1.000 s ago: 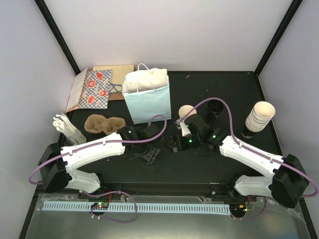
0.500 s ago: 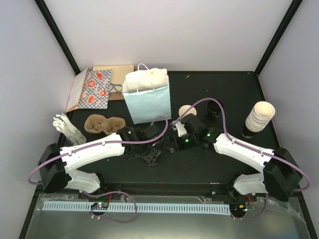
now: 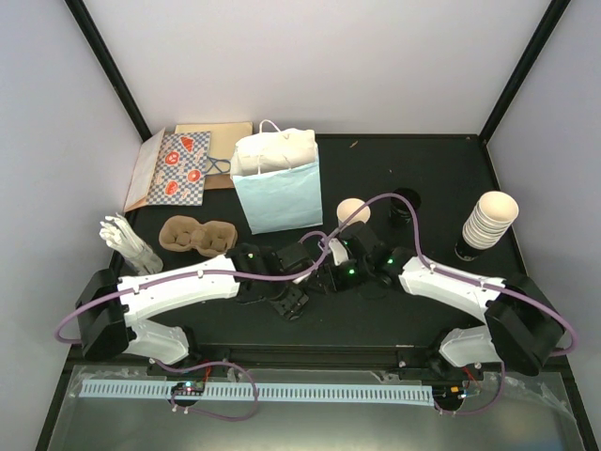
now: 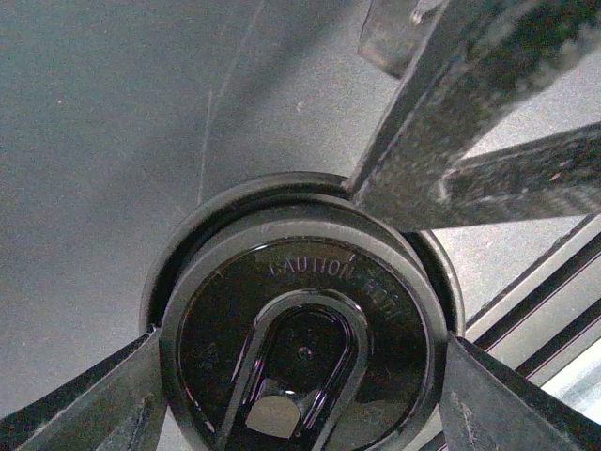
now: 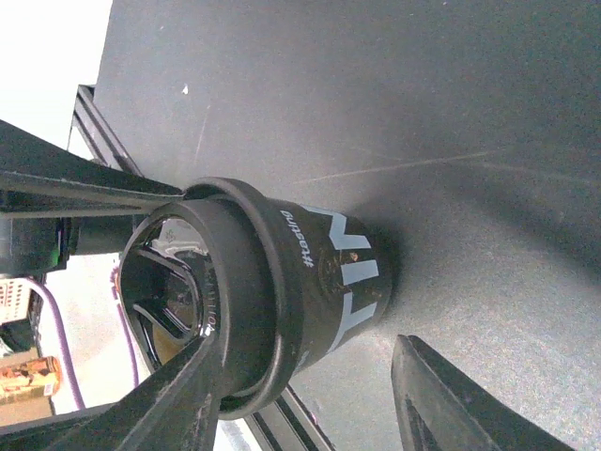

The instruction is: Pack the takeout coffee

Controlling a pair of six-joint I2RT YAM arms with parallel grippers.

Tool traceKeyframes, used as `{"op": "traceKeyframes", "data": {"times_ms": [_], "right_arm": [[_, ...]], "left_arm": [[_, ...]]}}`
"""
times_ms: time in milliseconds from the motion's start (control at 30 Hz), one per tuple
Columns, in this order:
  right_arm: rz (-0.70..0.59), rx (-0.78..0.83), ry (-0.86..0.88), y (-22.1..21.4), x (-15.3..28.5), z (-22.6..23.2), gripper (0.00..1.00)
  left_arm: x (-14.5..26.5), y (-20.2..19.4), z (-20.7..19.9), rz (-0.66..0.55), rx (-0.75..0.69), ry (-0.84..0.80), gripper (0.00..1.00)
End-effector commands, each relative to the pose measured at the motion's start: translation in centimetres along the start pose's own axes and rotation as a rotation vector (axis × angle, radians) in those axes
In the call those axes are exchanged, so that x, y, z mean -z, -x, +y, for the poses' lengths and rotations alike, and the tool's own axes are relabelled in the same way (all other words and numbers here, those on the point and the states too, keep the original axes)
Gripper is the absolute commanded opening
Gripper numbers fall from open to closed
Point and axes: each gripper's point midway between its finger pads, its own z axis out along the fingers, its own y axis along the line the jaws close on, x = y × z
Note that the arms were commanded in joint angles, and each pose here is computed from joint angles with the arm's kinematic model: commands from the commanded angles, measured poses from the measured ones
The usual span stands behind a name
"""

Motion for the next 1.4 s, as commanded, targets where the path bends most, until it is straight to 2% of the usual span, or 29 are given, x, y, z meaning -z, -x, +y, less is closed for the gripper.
{"op": "traceKeyframes", "data": {"times_ms": [0,367,900,1133,1367], "right_arm": [[-0.021,0.013,0.06,0.6,-0.3,0.8,0.5],[-0.013,-0.006,0.07,0.4,-1.1,0.3,0.33],[-0.076,-0.037,0.049,0.9,-0.3,-0.2,0.34],[0.019,-0.019,0.108,-0.5,-1.4,0.3,0.34],[0.048,-0.053,0.018,-1.3,-2.2,-1.9,0.33]], "left_arm": [[0.0,0.8,-0.7,-0.007,-0.041,-0.014,0.65],[0.1,0.8,-1.0,-0.022,-0.048,-0.032,0.64],[-0.2,0.1,-0.8,-0.02,-0.043,-0.033,0.64],[-0.2,0.2,-0.9,-0.027,-0.041,-0.039,0.63],[-0.3,0.2,-1.1,-0.027,-0.042,-0.043,0.63]]}}
